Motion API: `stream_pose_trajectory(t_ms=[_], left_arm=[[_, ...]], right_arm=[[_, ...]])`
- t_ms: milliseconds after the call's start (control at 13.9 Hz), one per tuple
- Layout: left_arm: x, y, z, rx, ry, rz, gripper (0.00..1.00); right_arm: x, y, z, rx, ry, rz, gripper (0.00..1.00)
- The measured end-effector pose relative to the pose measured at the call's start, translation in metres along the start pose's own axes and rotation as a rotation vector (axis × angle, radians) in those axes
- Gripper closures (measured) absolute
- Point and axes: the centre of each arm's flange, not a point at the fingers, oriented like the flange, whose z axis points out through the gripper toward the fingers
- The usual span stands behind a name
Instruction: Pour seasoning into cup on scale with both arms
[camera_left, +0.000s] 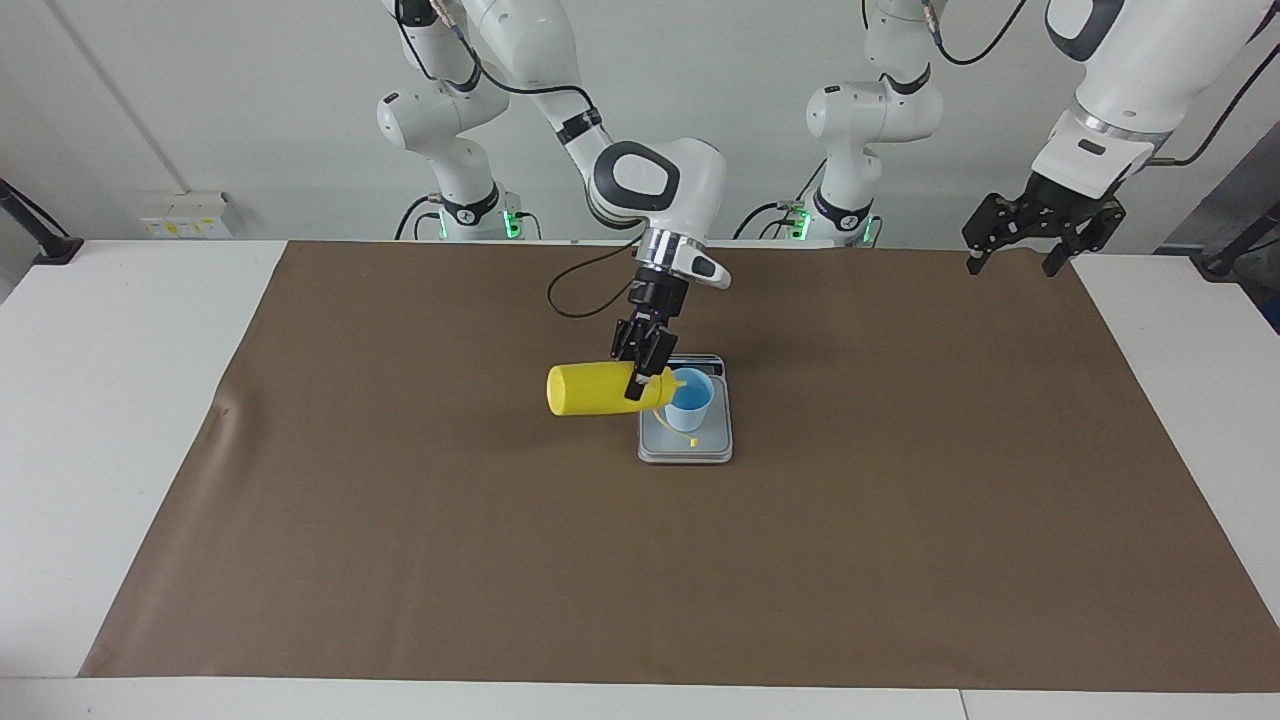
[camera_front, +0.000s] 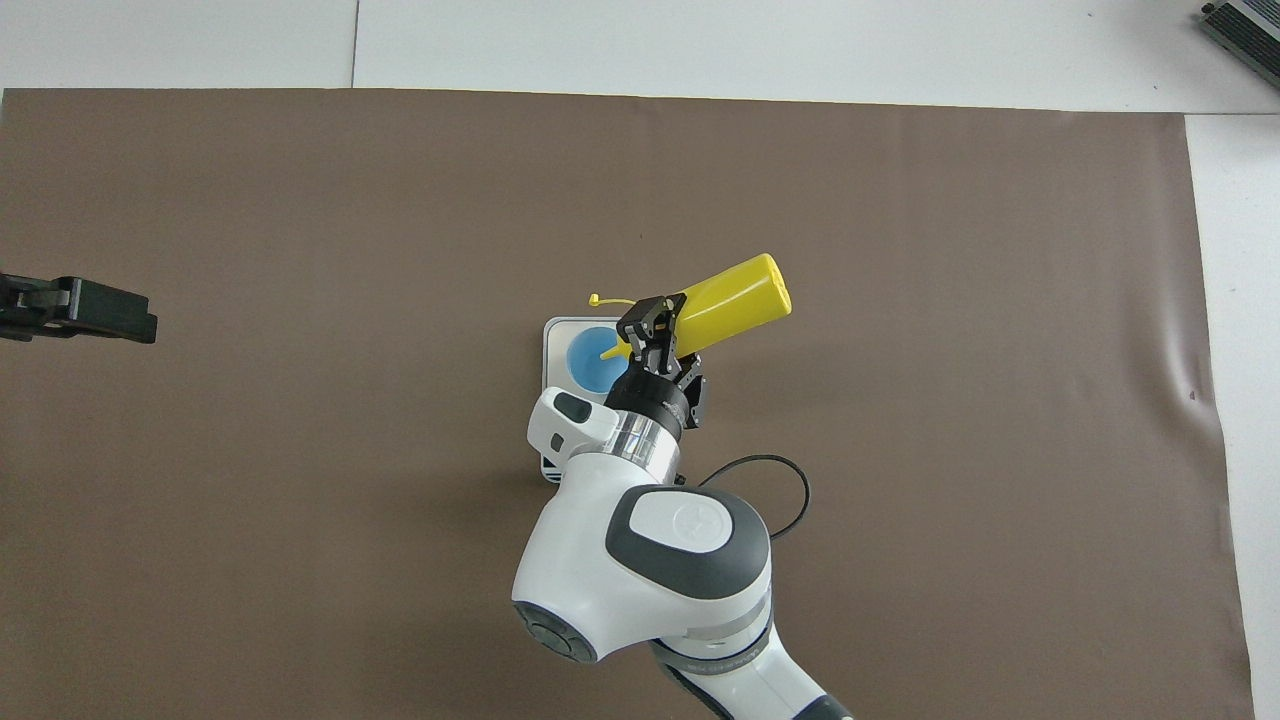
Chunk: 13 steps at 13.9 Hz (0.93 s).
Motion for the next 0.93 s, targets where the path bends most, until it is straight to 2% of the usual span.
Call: stream_pose_trajectory(t_ms=[934], left_arm=[[0.0000, 0.0000, 0.0000, 0.000, 0.000, 0.000, 0.00]], right_arm=[[-0.0050, 0.0059, 0.0078, -0.004, -0.014, 0.009, 0.51]])
